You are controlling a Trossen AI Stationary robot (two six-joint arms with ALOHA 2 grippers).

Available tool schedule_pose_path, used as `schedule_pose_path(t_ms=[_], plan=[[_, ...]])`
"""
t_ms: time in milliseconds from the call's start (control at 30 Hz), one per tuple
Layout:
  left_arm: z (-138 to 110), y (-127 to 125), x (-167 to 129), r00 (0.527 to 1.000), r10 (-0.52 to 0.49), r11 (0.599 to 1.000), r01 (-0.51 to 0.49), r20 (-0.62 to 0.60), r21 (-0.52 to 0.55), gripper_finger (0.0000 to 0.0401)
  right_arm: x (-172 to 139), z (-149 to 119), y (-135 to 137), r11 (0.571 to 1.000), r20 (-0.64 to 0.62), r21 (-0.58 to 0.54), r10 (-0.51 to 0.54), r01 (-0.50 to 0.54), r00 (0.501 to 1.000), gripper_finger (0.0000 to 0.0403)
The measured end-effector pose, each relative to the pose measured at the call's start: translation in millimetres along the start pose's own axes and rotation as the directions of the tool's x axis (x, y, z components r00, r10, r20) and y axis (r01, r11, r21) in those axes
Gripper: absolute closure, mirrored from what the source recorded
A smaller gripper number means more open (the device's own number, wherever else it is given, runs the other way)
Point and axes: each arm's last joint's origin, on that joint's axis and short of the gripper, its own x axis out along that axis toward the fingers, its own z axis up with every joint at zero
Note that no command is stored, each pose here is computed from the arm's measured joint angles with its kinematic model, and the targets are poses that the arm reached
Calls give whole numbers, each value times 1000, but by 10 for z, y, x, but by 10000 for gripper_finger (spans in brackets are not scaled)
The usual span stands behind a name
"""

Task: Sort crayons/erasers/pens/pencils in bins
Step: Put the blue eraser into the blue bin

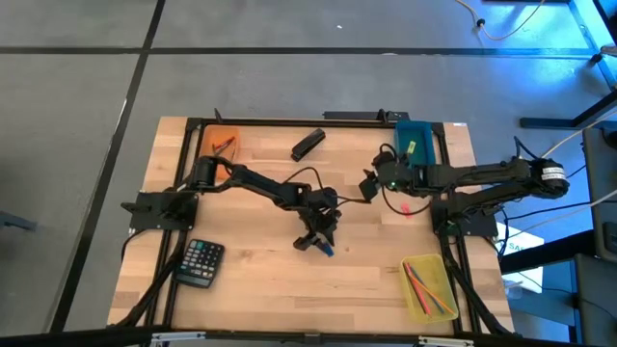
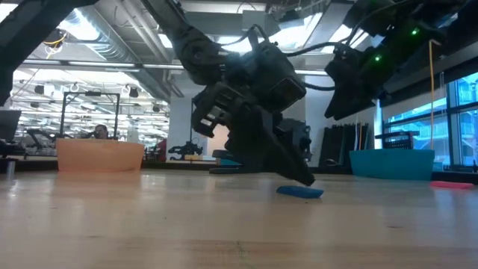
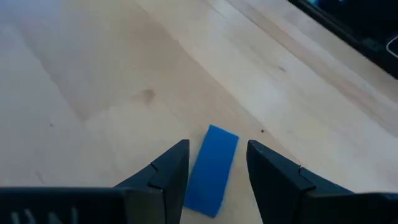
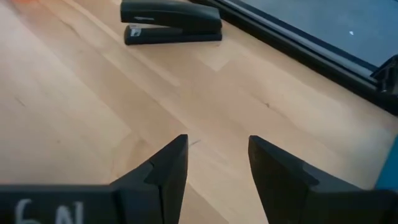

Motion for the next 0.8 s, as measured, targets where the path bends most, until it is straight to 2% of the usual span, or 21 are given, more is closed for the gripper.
schedule_pose_path(t_ms=[267, 433, 633, 800], plan=[[-135, -15, 181, 997, 36, 999, -37, -71, -5, 249, -61, -44, 95, 998, 4, 37, 46, -46, 999, 232], [-125, -84, 257, 979, 142, 990, -141, -144, 13, 271, -106, -76, 153, 998, 15, 31, 58, -58, 998, 232], [-41, -164, 248, 961, 217, 975, -223, -172, -18, 308, -148, -126, 193, 998, 5, 19, 64, -65, 998, 232], [116, -258, 167, 930, 322, 944, -330, -179, -21, 318, -188, -164, 230, 997, 7, 22, 68, -68, 998, 232]])
